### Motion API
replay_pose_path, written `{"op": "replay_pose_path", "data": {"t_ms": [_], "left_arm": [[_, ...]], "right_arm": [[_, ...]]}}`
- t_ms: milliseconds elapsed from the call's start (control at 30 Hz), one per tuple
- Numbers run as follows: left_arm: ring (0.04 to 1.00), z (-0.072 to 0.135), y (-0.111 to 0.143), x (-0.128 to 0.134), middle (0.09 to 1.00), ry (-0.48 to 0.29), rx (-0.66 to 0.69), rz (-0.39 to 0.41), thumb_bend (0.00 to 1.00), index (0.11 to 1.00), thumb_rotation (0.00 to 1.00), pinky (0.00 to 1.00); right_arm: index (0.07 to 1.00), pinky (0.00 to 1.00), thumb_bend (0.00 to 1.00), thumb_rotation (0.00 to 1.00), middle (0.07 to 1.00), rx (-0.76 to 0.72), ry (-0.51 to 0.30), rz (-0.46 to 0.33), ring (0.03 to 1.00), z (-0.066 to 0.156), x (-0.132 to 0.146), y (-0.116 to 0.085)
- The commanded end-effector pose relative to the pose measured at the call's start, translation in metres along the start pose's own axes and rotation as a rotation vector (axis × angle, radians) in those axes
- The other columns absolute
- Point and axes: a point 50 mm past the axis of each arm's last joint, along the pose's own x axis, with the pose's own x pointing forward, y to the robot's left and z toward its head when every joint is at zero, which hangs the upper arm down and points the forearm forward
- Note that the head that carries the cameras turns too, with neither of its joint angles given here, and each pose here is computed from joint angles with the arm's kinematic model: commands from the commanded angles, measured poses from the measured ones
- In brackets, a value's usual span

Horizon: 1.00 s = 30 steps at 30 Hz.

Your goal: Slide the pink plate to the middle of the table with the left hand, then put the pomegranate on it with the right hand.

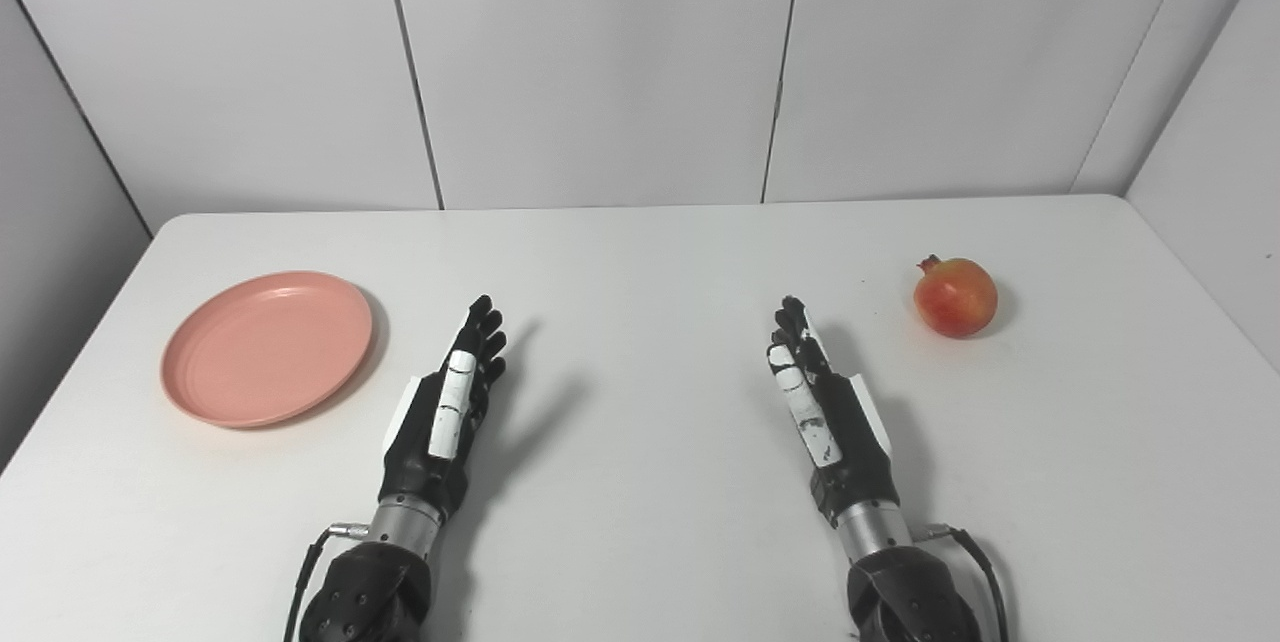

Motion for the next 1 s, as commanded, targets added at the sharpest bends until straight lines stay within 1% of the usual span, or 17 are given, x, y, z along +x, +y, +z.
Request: {"op": "replay_pose_path", "data": {"t_ms": [0, 200, 367, 500, 667, 767, 833, 967], "left_arm": [[1.0, 0.0196, -0.0001, 0.0122, 1.0, -0.09, 0.001, -0.018, 0.71, 1.0, 1.0, 1.0], [1.0, 0.0203, -0.002, 0.0135, 1.0, -0.091, 0.006, -0.021, 0.7, 1.0, 1.0, 1.0], [1.0, 0.0201, -0.0036, 0.0146, 1.0, -0.085, 0.008, -0.028, 0.7, 1.0, 1.0, 1.0], [1.0, 0.0187, -0.0023, 0.0162, 1.0, -0.095, 0.004, -0.03, 0.68, 1.0, 1.0, 1.0], [1.0, 0.0179, -0.0012, 0.015, 1.0, -0.088, 0.012, -0.022, 0.71, 1.0, 1.0, 1.0], [1.0, 0.018, -0.0011, 0.0134, 1.0, -0.089, 0.007, -0.023, 0.7, 1.0, 1.0, 1.0], [1.0, 0.0179, -0.0011, 0.0128, 1.0, -0.089, 0.006, -0.024, 0.72, 1.0, 1.0, 1.0], [1.0, 0.0177, -0.0045, 0.0131, 1.0, -0.085, 0.011, -0.031, 0.71, 1.0, 1.0, 1.0]], "right_arm": [[1.0, 1.0, 0.74, 0.89, 1.0, -0.007, -0.099, 0.016, 1.0, 0.0186, 0.0095, 0.0045], [1.0, 1.0, 0.74, 0.89, 1.0, -0.005, -0.096, 0.022, 1.0, 0.0185, 0.0103, 0.0032], [1.0, 1.0, 0.75, 0.89, 1.0, -0.003, -0.092, 0.026, 1.0, 0.0174, 0.0107, 0.002], [1.0, 1.0, 0.75, 0.89, 1.0, -0.01, -0.099, 0.023, 1.0, 0.0166, 0.0122, 0.0023], [1.0, 1.0, 0.75, 0.9, 1.0, -0.01, -0.107, 0.024, 1.0, 0.0155, 0.0127, 0.0031], [1.0, 1.0, 0.75, 0.89, 1.0, -0.005, -0.109, 0.026, 1.0, 0.0153, 0.0113, 0.0034], [1.0, 1.0, 0.74, 0.89, 1.0, -0.005, -0.111, 0.025, 1.0, 0.0153, 0.0111, 0.0032], [1.0, 1.0, 0.74, 0.89, 1.0, -0.002, -0.11, 0.026, 1.0, 0.0153, 0.0112, -0.001]]}}
